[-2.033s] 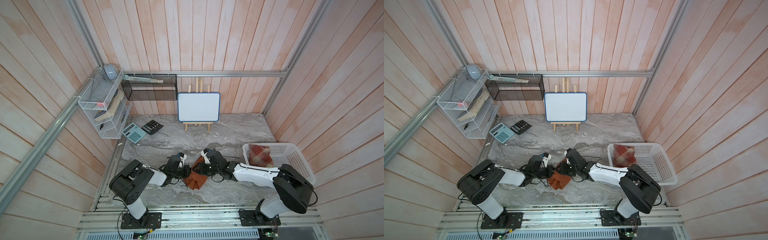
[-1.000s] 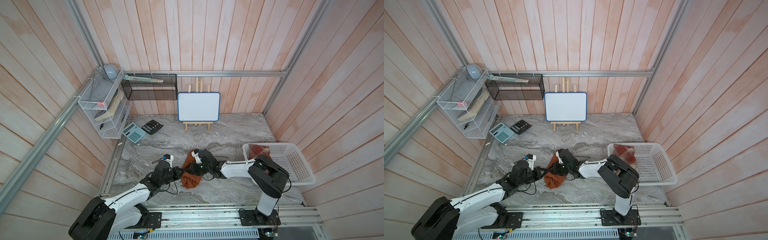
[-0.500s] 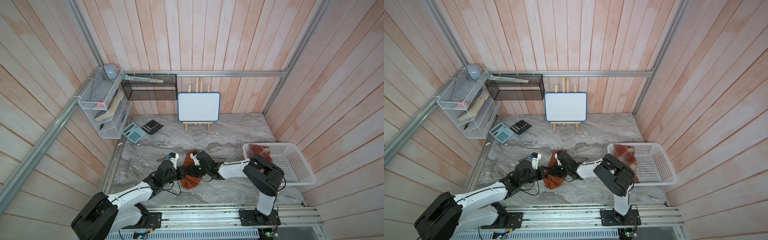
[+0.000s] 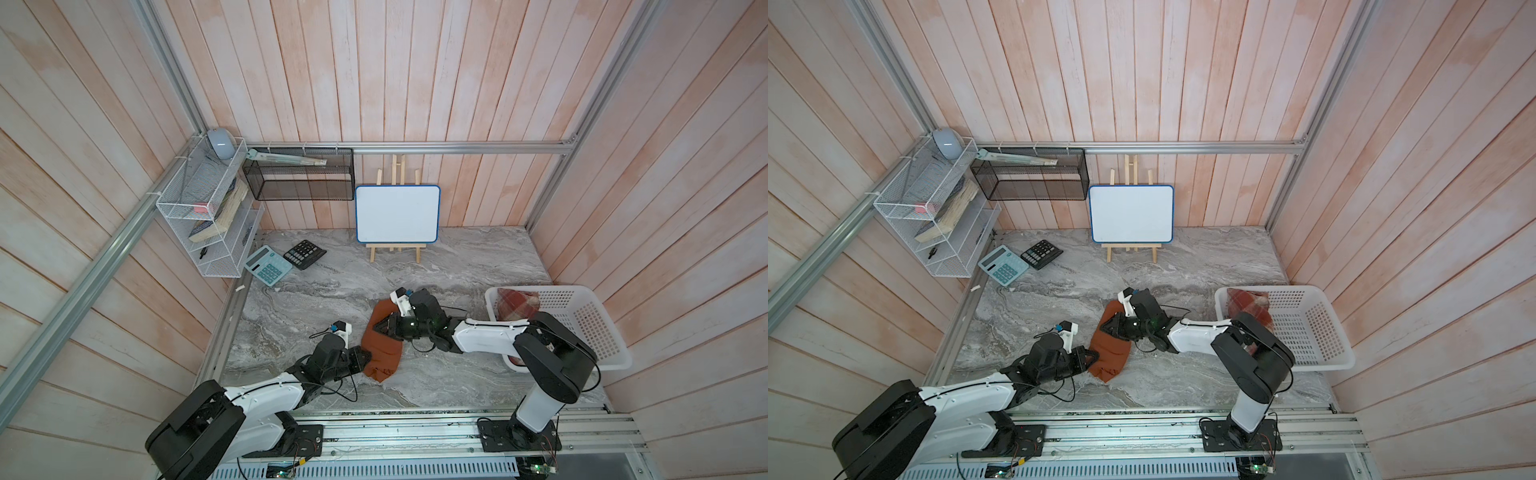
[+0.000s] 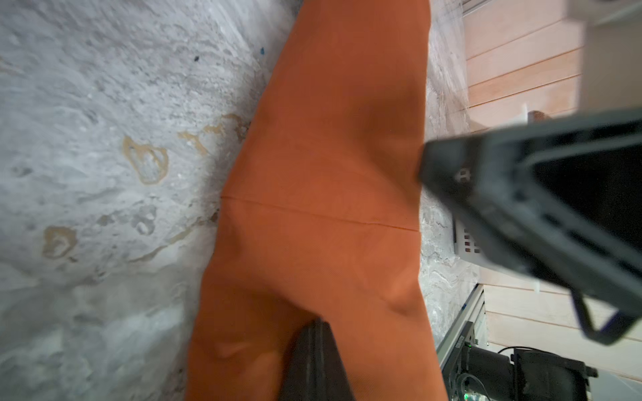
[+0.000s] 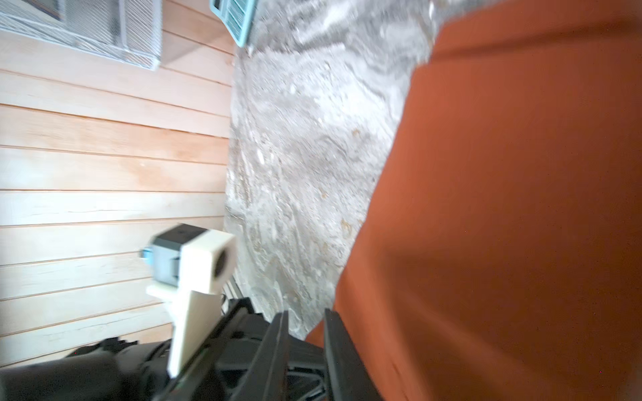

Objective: Roll up the skirts
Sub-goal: Roll the skirt at the center of the board.

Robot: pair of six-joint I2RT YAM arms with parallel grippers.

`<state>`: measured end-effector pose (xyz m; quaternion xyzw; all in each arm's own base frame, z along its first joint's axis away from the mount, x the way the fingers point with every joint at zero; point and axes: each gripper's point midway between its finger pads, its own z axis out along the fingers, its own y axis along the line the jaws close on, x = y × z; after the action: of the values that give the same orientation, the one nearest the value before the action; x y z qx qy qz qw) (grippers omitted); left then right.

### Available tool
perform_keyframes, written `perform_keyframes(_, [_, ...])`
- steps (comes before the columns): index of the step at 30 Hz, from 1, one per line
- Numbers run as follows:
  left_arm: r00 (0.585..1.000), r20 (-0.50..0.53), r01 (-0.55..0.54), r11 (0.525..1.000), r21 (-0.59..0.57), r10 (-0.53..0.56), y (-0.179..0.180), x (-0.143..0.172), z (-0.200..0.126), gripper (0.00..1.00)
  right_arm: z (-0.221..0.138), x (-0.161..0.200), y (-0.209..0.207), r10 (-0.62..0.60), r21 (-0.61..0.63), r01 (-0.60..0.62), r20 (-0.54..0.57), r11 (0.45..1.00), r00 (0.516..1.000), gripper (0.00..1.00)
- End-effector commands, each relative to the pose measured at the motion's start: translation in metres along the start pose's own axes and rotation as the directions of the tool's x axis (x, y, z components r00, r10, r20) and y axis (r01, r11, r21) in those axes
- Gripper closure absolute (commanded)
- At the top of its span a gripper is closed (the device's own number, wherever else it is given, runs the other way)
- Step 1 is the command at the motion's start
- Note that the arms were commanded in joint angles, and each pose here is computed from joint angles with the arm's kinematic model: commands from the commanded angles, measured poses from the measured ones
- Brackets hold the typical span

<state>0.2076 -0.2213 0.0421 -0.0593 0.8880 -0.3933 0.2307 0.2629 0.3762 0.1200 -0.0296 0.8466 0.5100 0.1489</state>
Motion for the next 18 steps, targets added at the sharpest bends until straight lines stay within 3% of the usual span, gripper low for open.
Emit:
perform_keyframes(1, [1.000,-0.030,-0.004,1.000,0.006,0.004,-0.001,0.006,0.002,1.00,-0.004,-0.018,0.011,-0.033,-0.028,0.034,0.017,0.999,0.999,0.77])
perform_keyframes(14, [0.999,-0.050,-0.002,1.000,-0.004,0.002,0.000,0.010,0.001,1.00,0.030,-0.008,-0.073,0.059,0.069,-0.054,-0.061,0.996,0.996,0.80])
perform_keyframes(18, [0.998,-0.069,0.001,1.000,-0.003,-0.001,0.002,0.014,0.003,1.00,0.029,-0.006,-0.070,0.063,0.038,-0.060,-0.073,0.997,0.995,0.80])
